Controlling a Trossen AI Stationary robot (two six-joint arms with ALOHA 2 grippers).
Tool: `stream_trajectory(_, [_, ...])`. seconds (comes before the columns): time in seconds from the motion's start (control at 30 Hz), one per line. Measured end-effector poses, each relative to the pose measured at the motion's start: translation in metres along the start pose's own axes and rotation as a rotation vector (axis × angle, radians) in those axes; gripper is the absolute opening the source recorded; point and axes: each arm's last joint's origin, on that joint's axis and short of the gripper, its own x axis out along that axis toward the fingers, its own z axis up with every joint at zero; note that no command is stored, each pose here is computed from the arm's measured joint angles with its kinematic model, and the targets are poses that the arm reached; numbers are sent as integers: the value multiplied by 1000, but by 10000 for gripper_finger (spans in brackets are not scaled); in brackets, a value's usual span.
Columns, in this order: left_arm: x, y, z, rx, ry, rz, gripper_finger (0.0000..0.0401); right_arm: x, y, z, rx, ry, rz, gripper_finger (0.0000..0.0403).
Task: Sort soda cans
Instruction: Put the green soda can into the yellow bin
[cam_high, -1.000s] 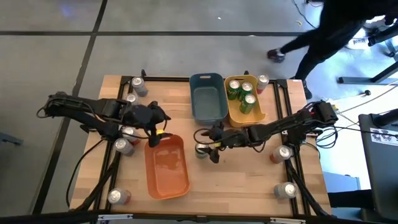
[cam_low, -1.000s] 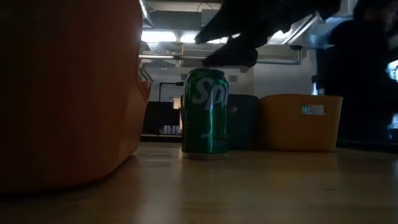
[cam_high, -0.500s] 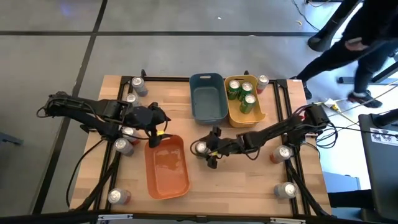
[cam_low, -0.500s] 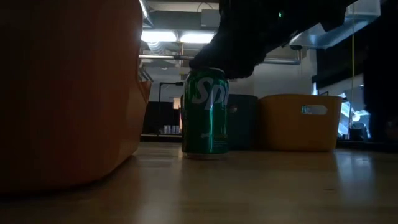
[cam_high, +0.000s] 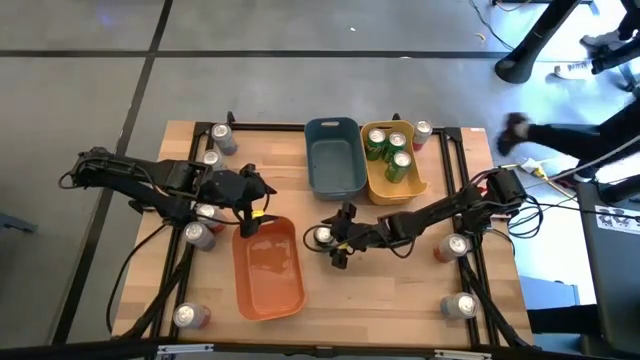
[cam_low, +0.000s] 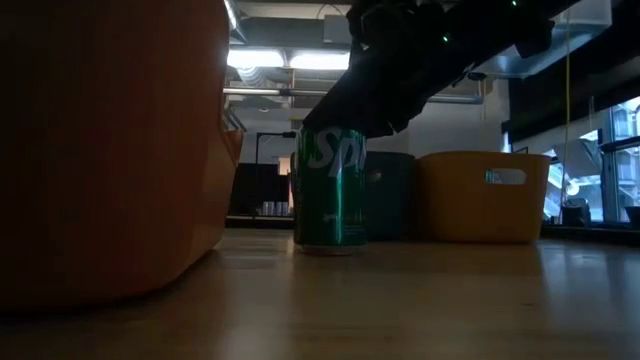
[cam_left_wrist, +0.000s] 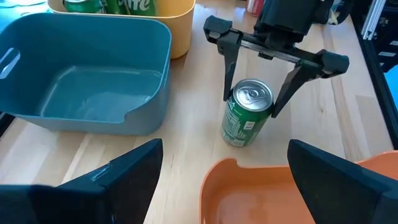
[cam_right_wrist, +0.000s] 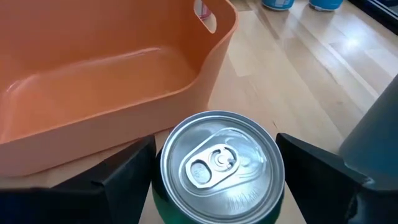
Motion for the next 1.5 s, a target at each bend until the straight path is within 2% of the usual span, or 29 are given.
stream_trajectory(0.73, [0,0,1,-3,-8,-3,333,1,0,-1,15,-10,-9,328])
stream_trajectory(1.07, [0,0,1,-3,-8,-3,333,2,-1,-4,1,7,-26,396])
stream_trajectory(1.5, [0,0,1,-5,-11,-4,333,2,-1,-2,28,-13,-23,372])
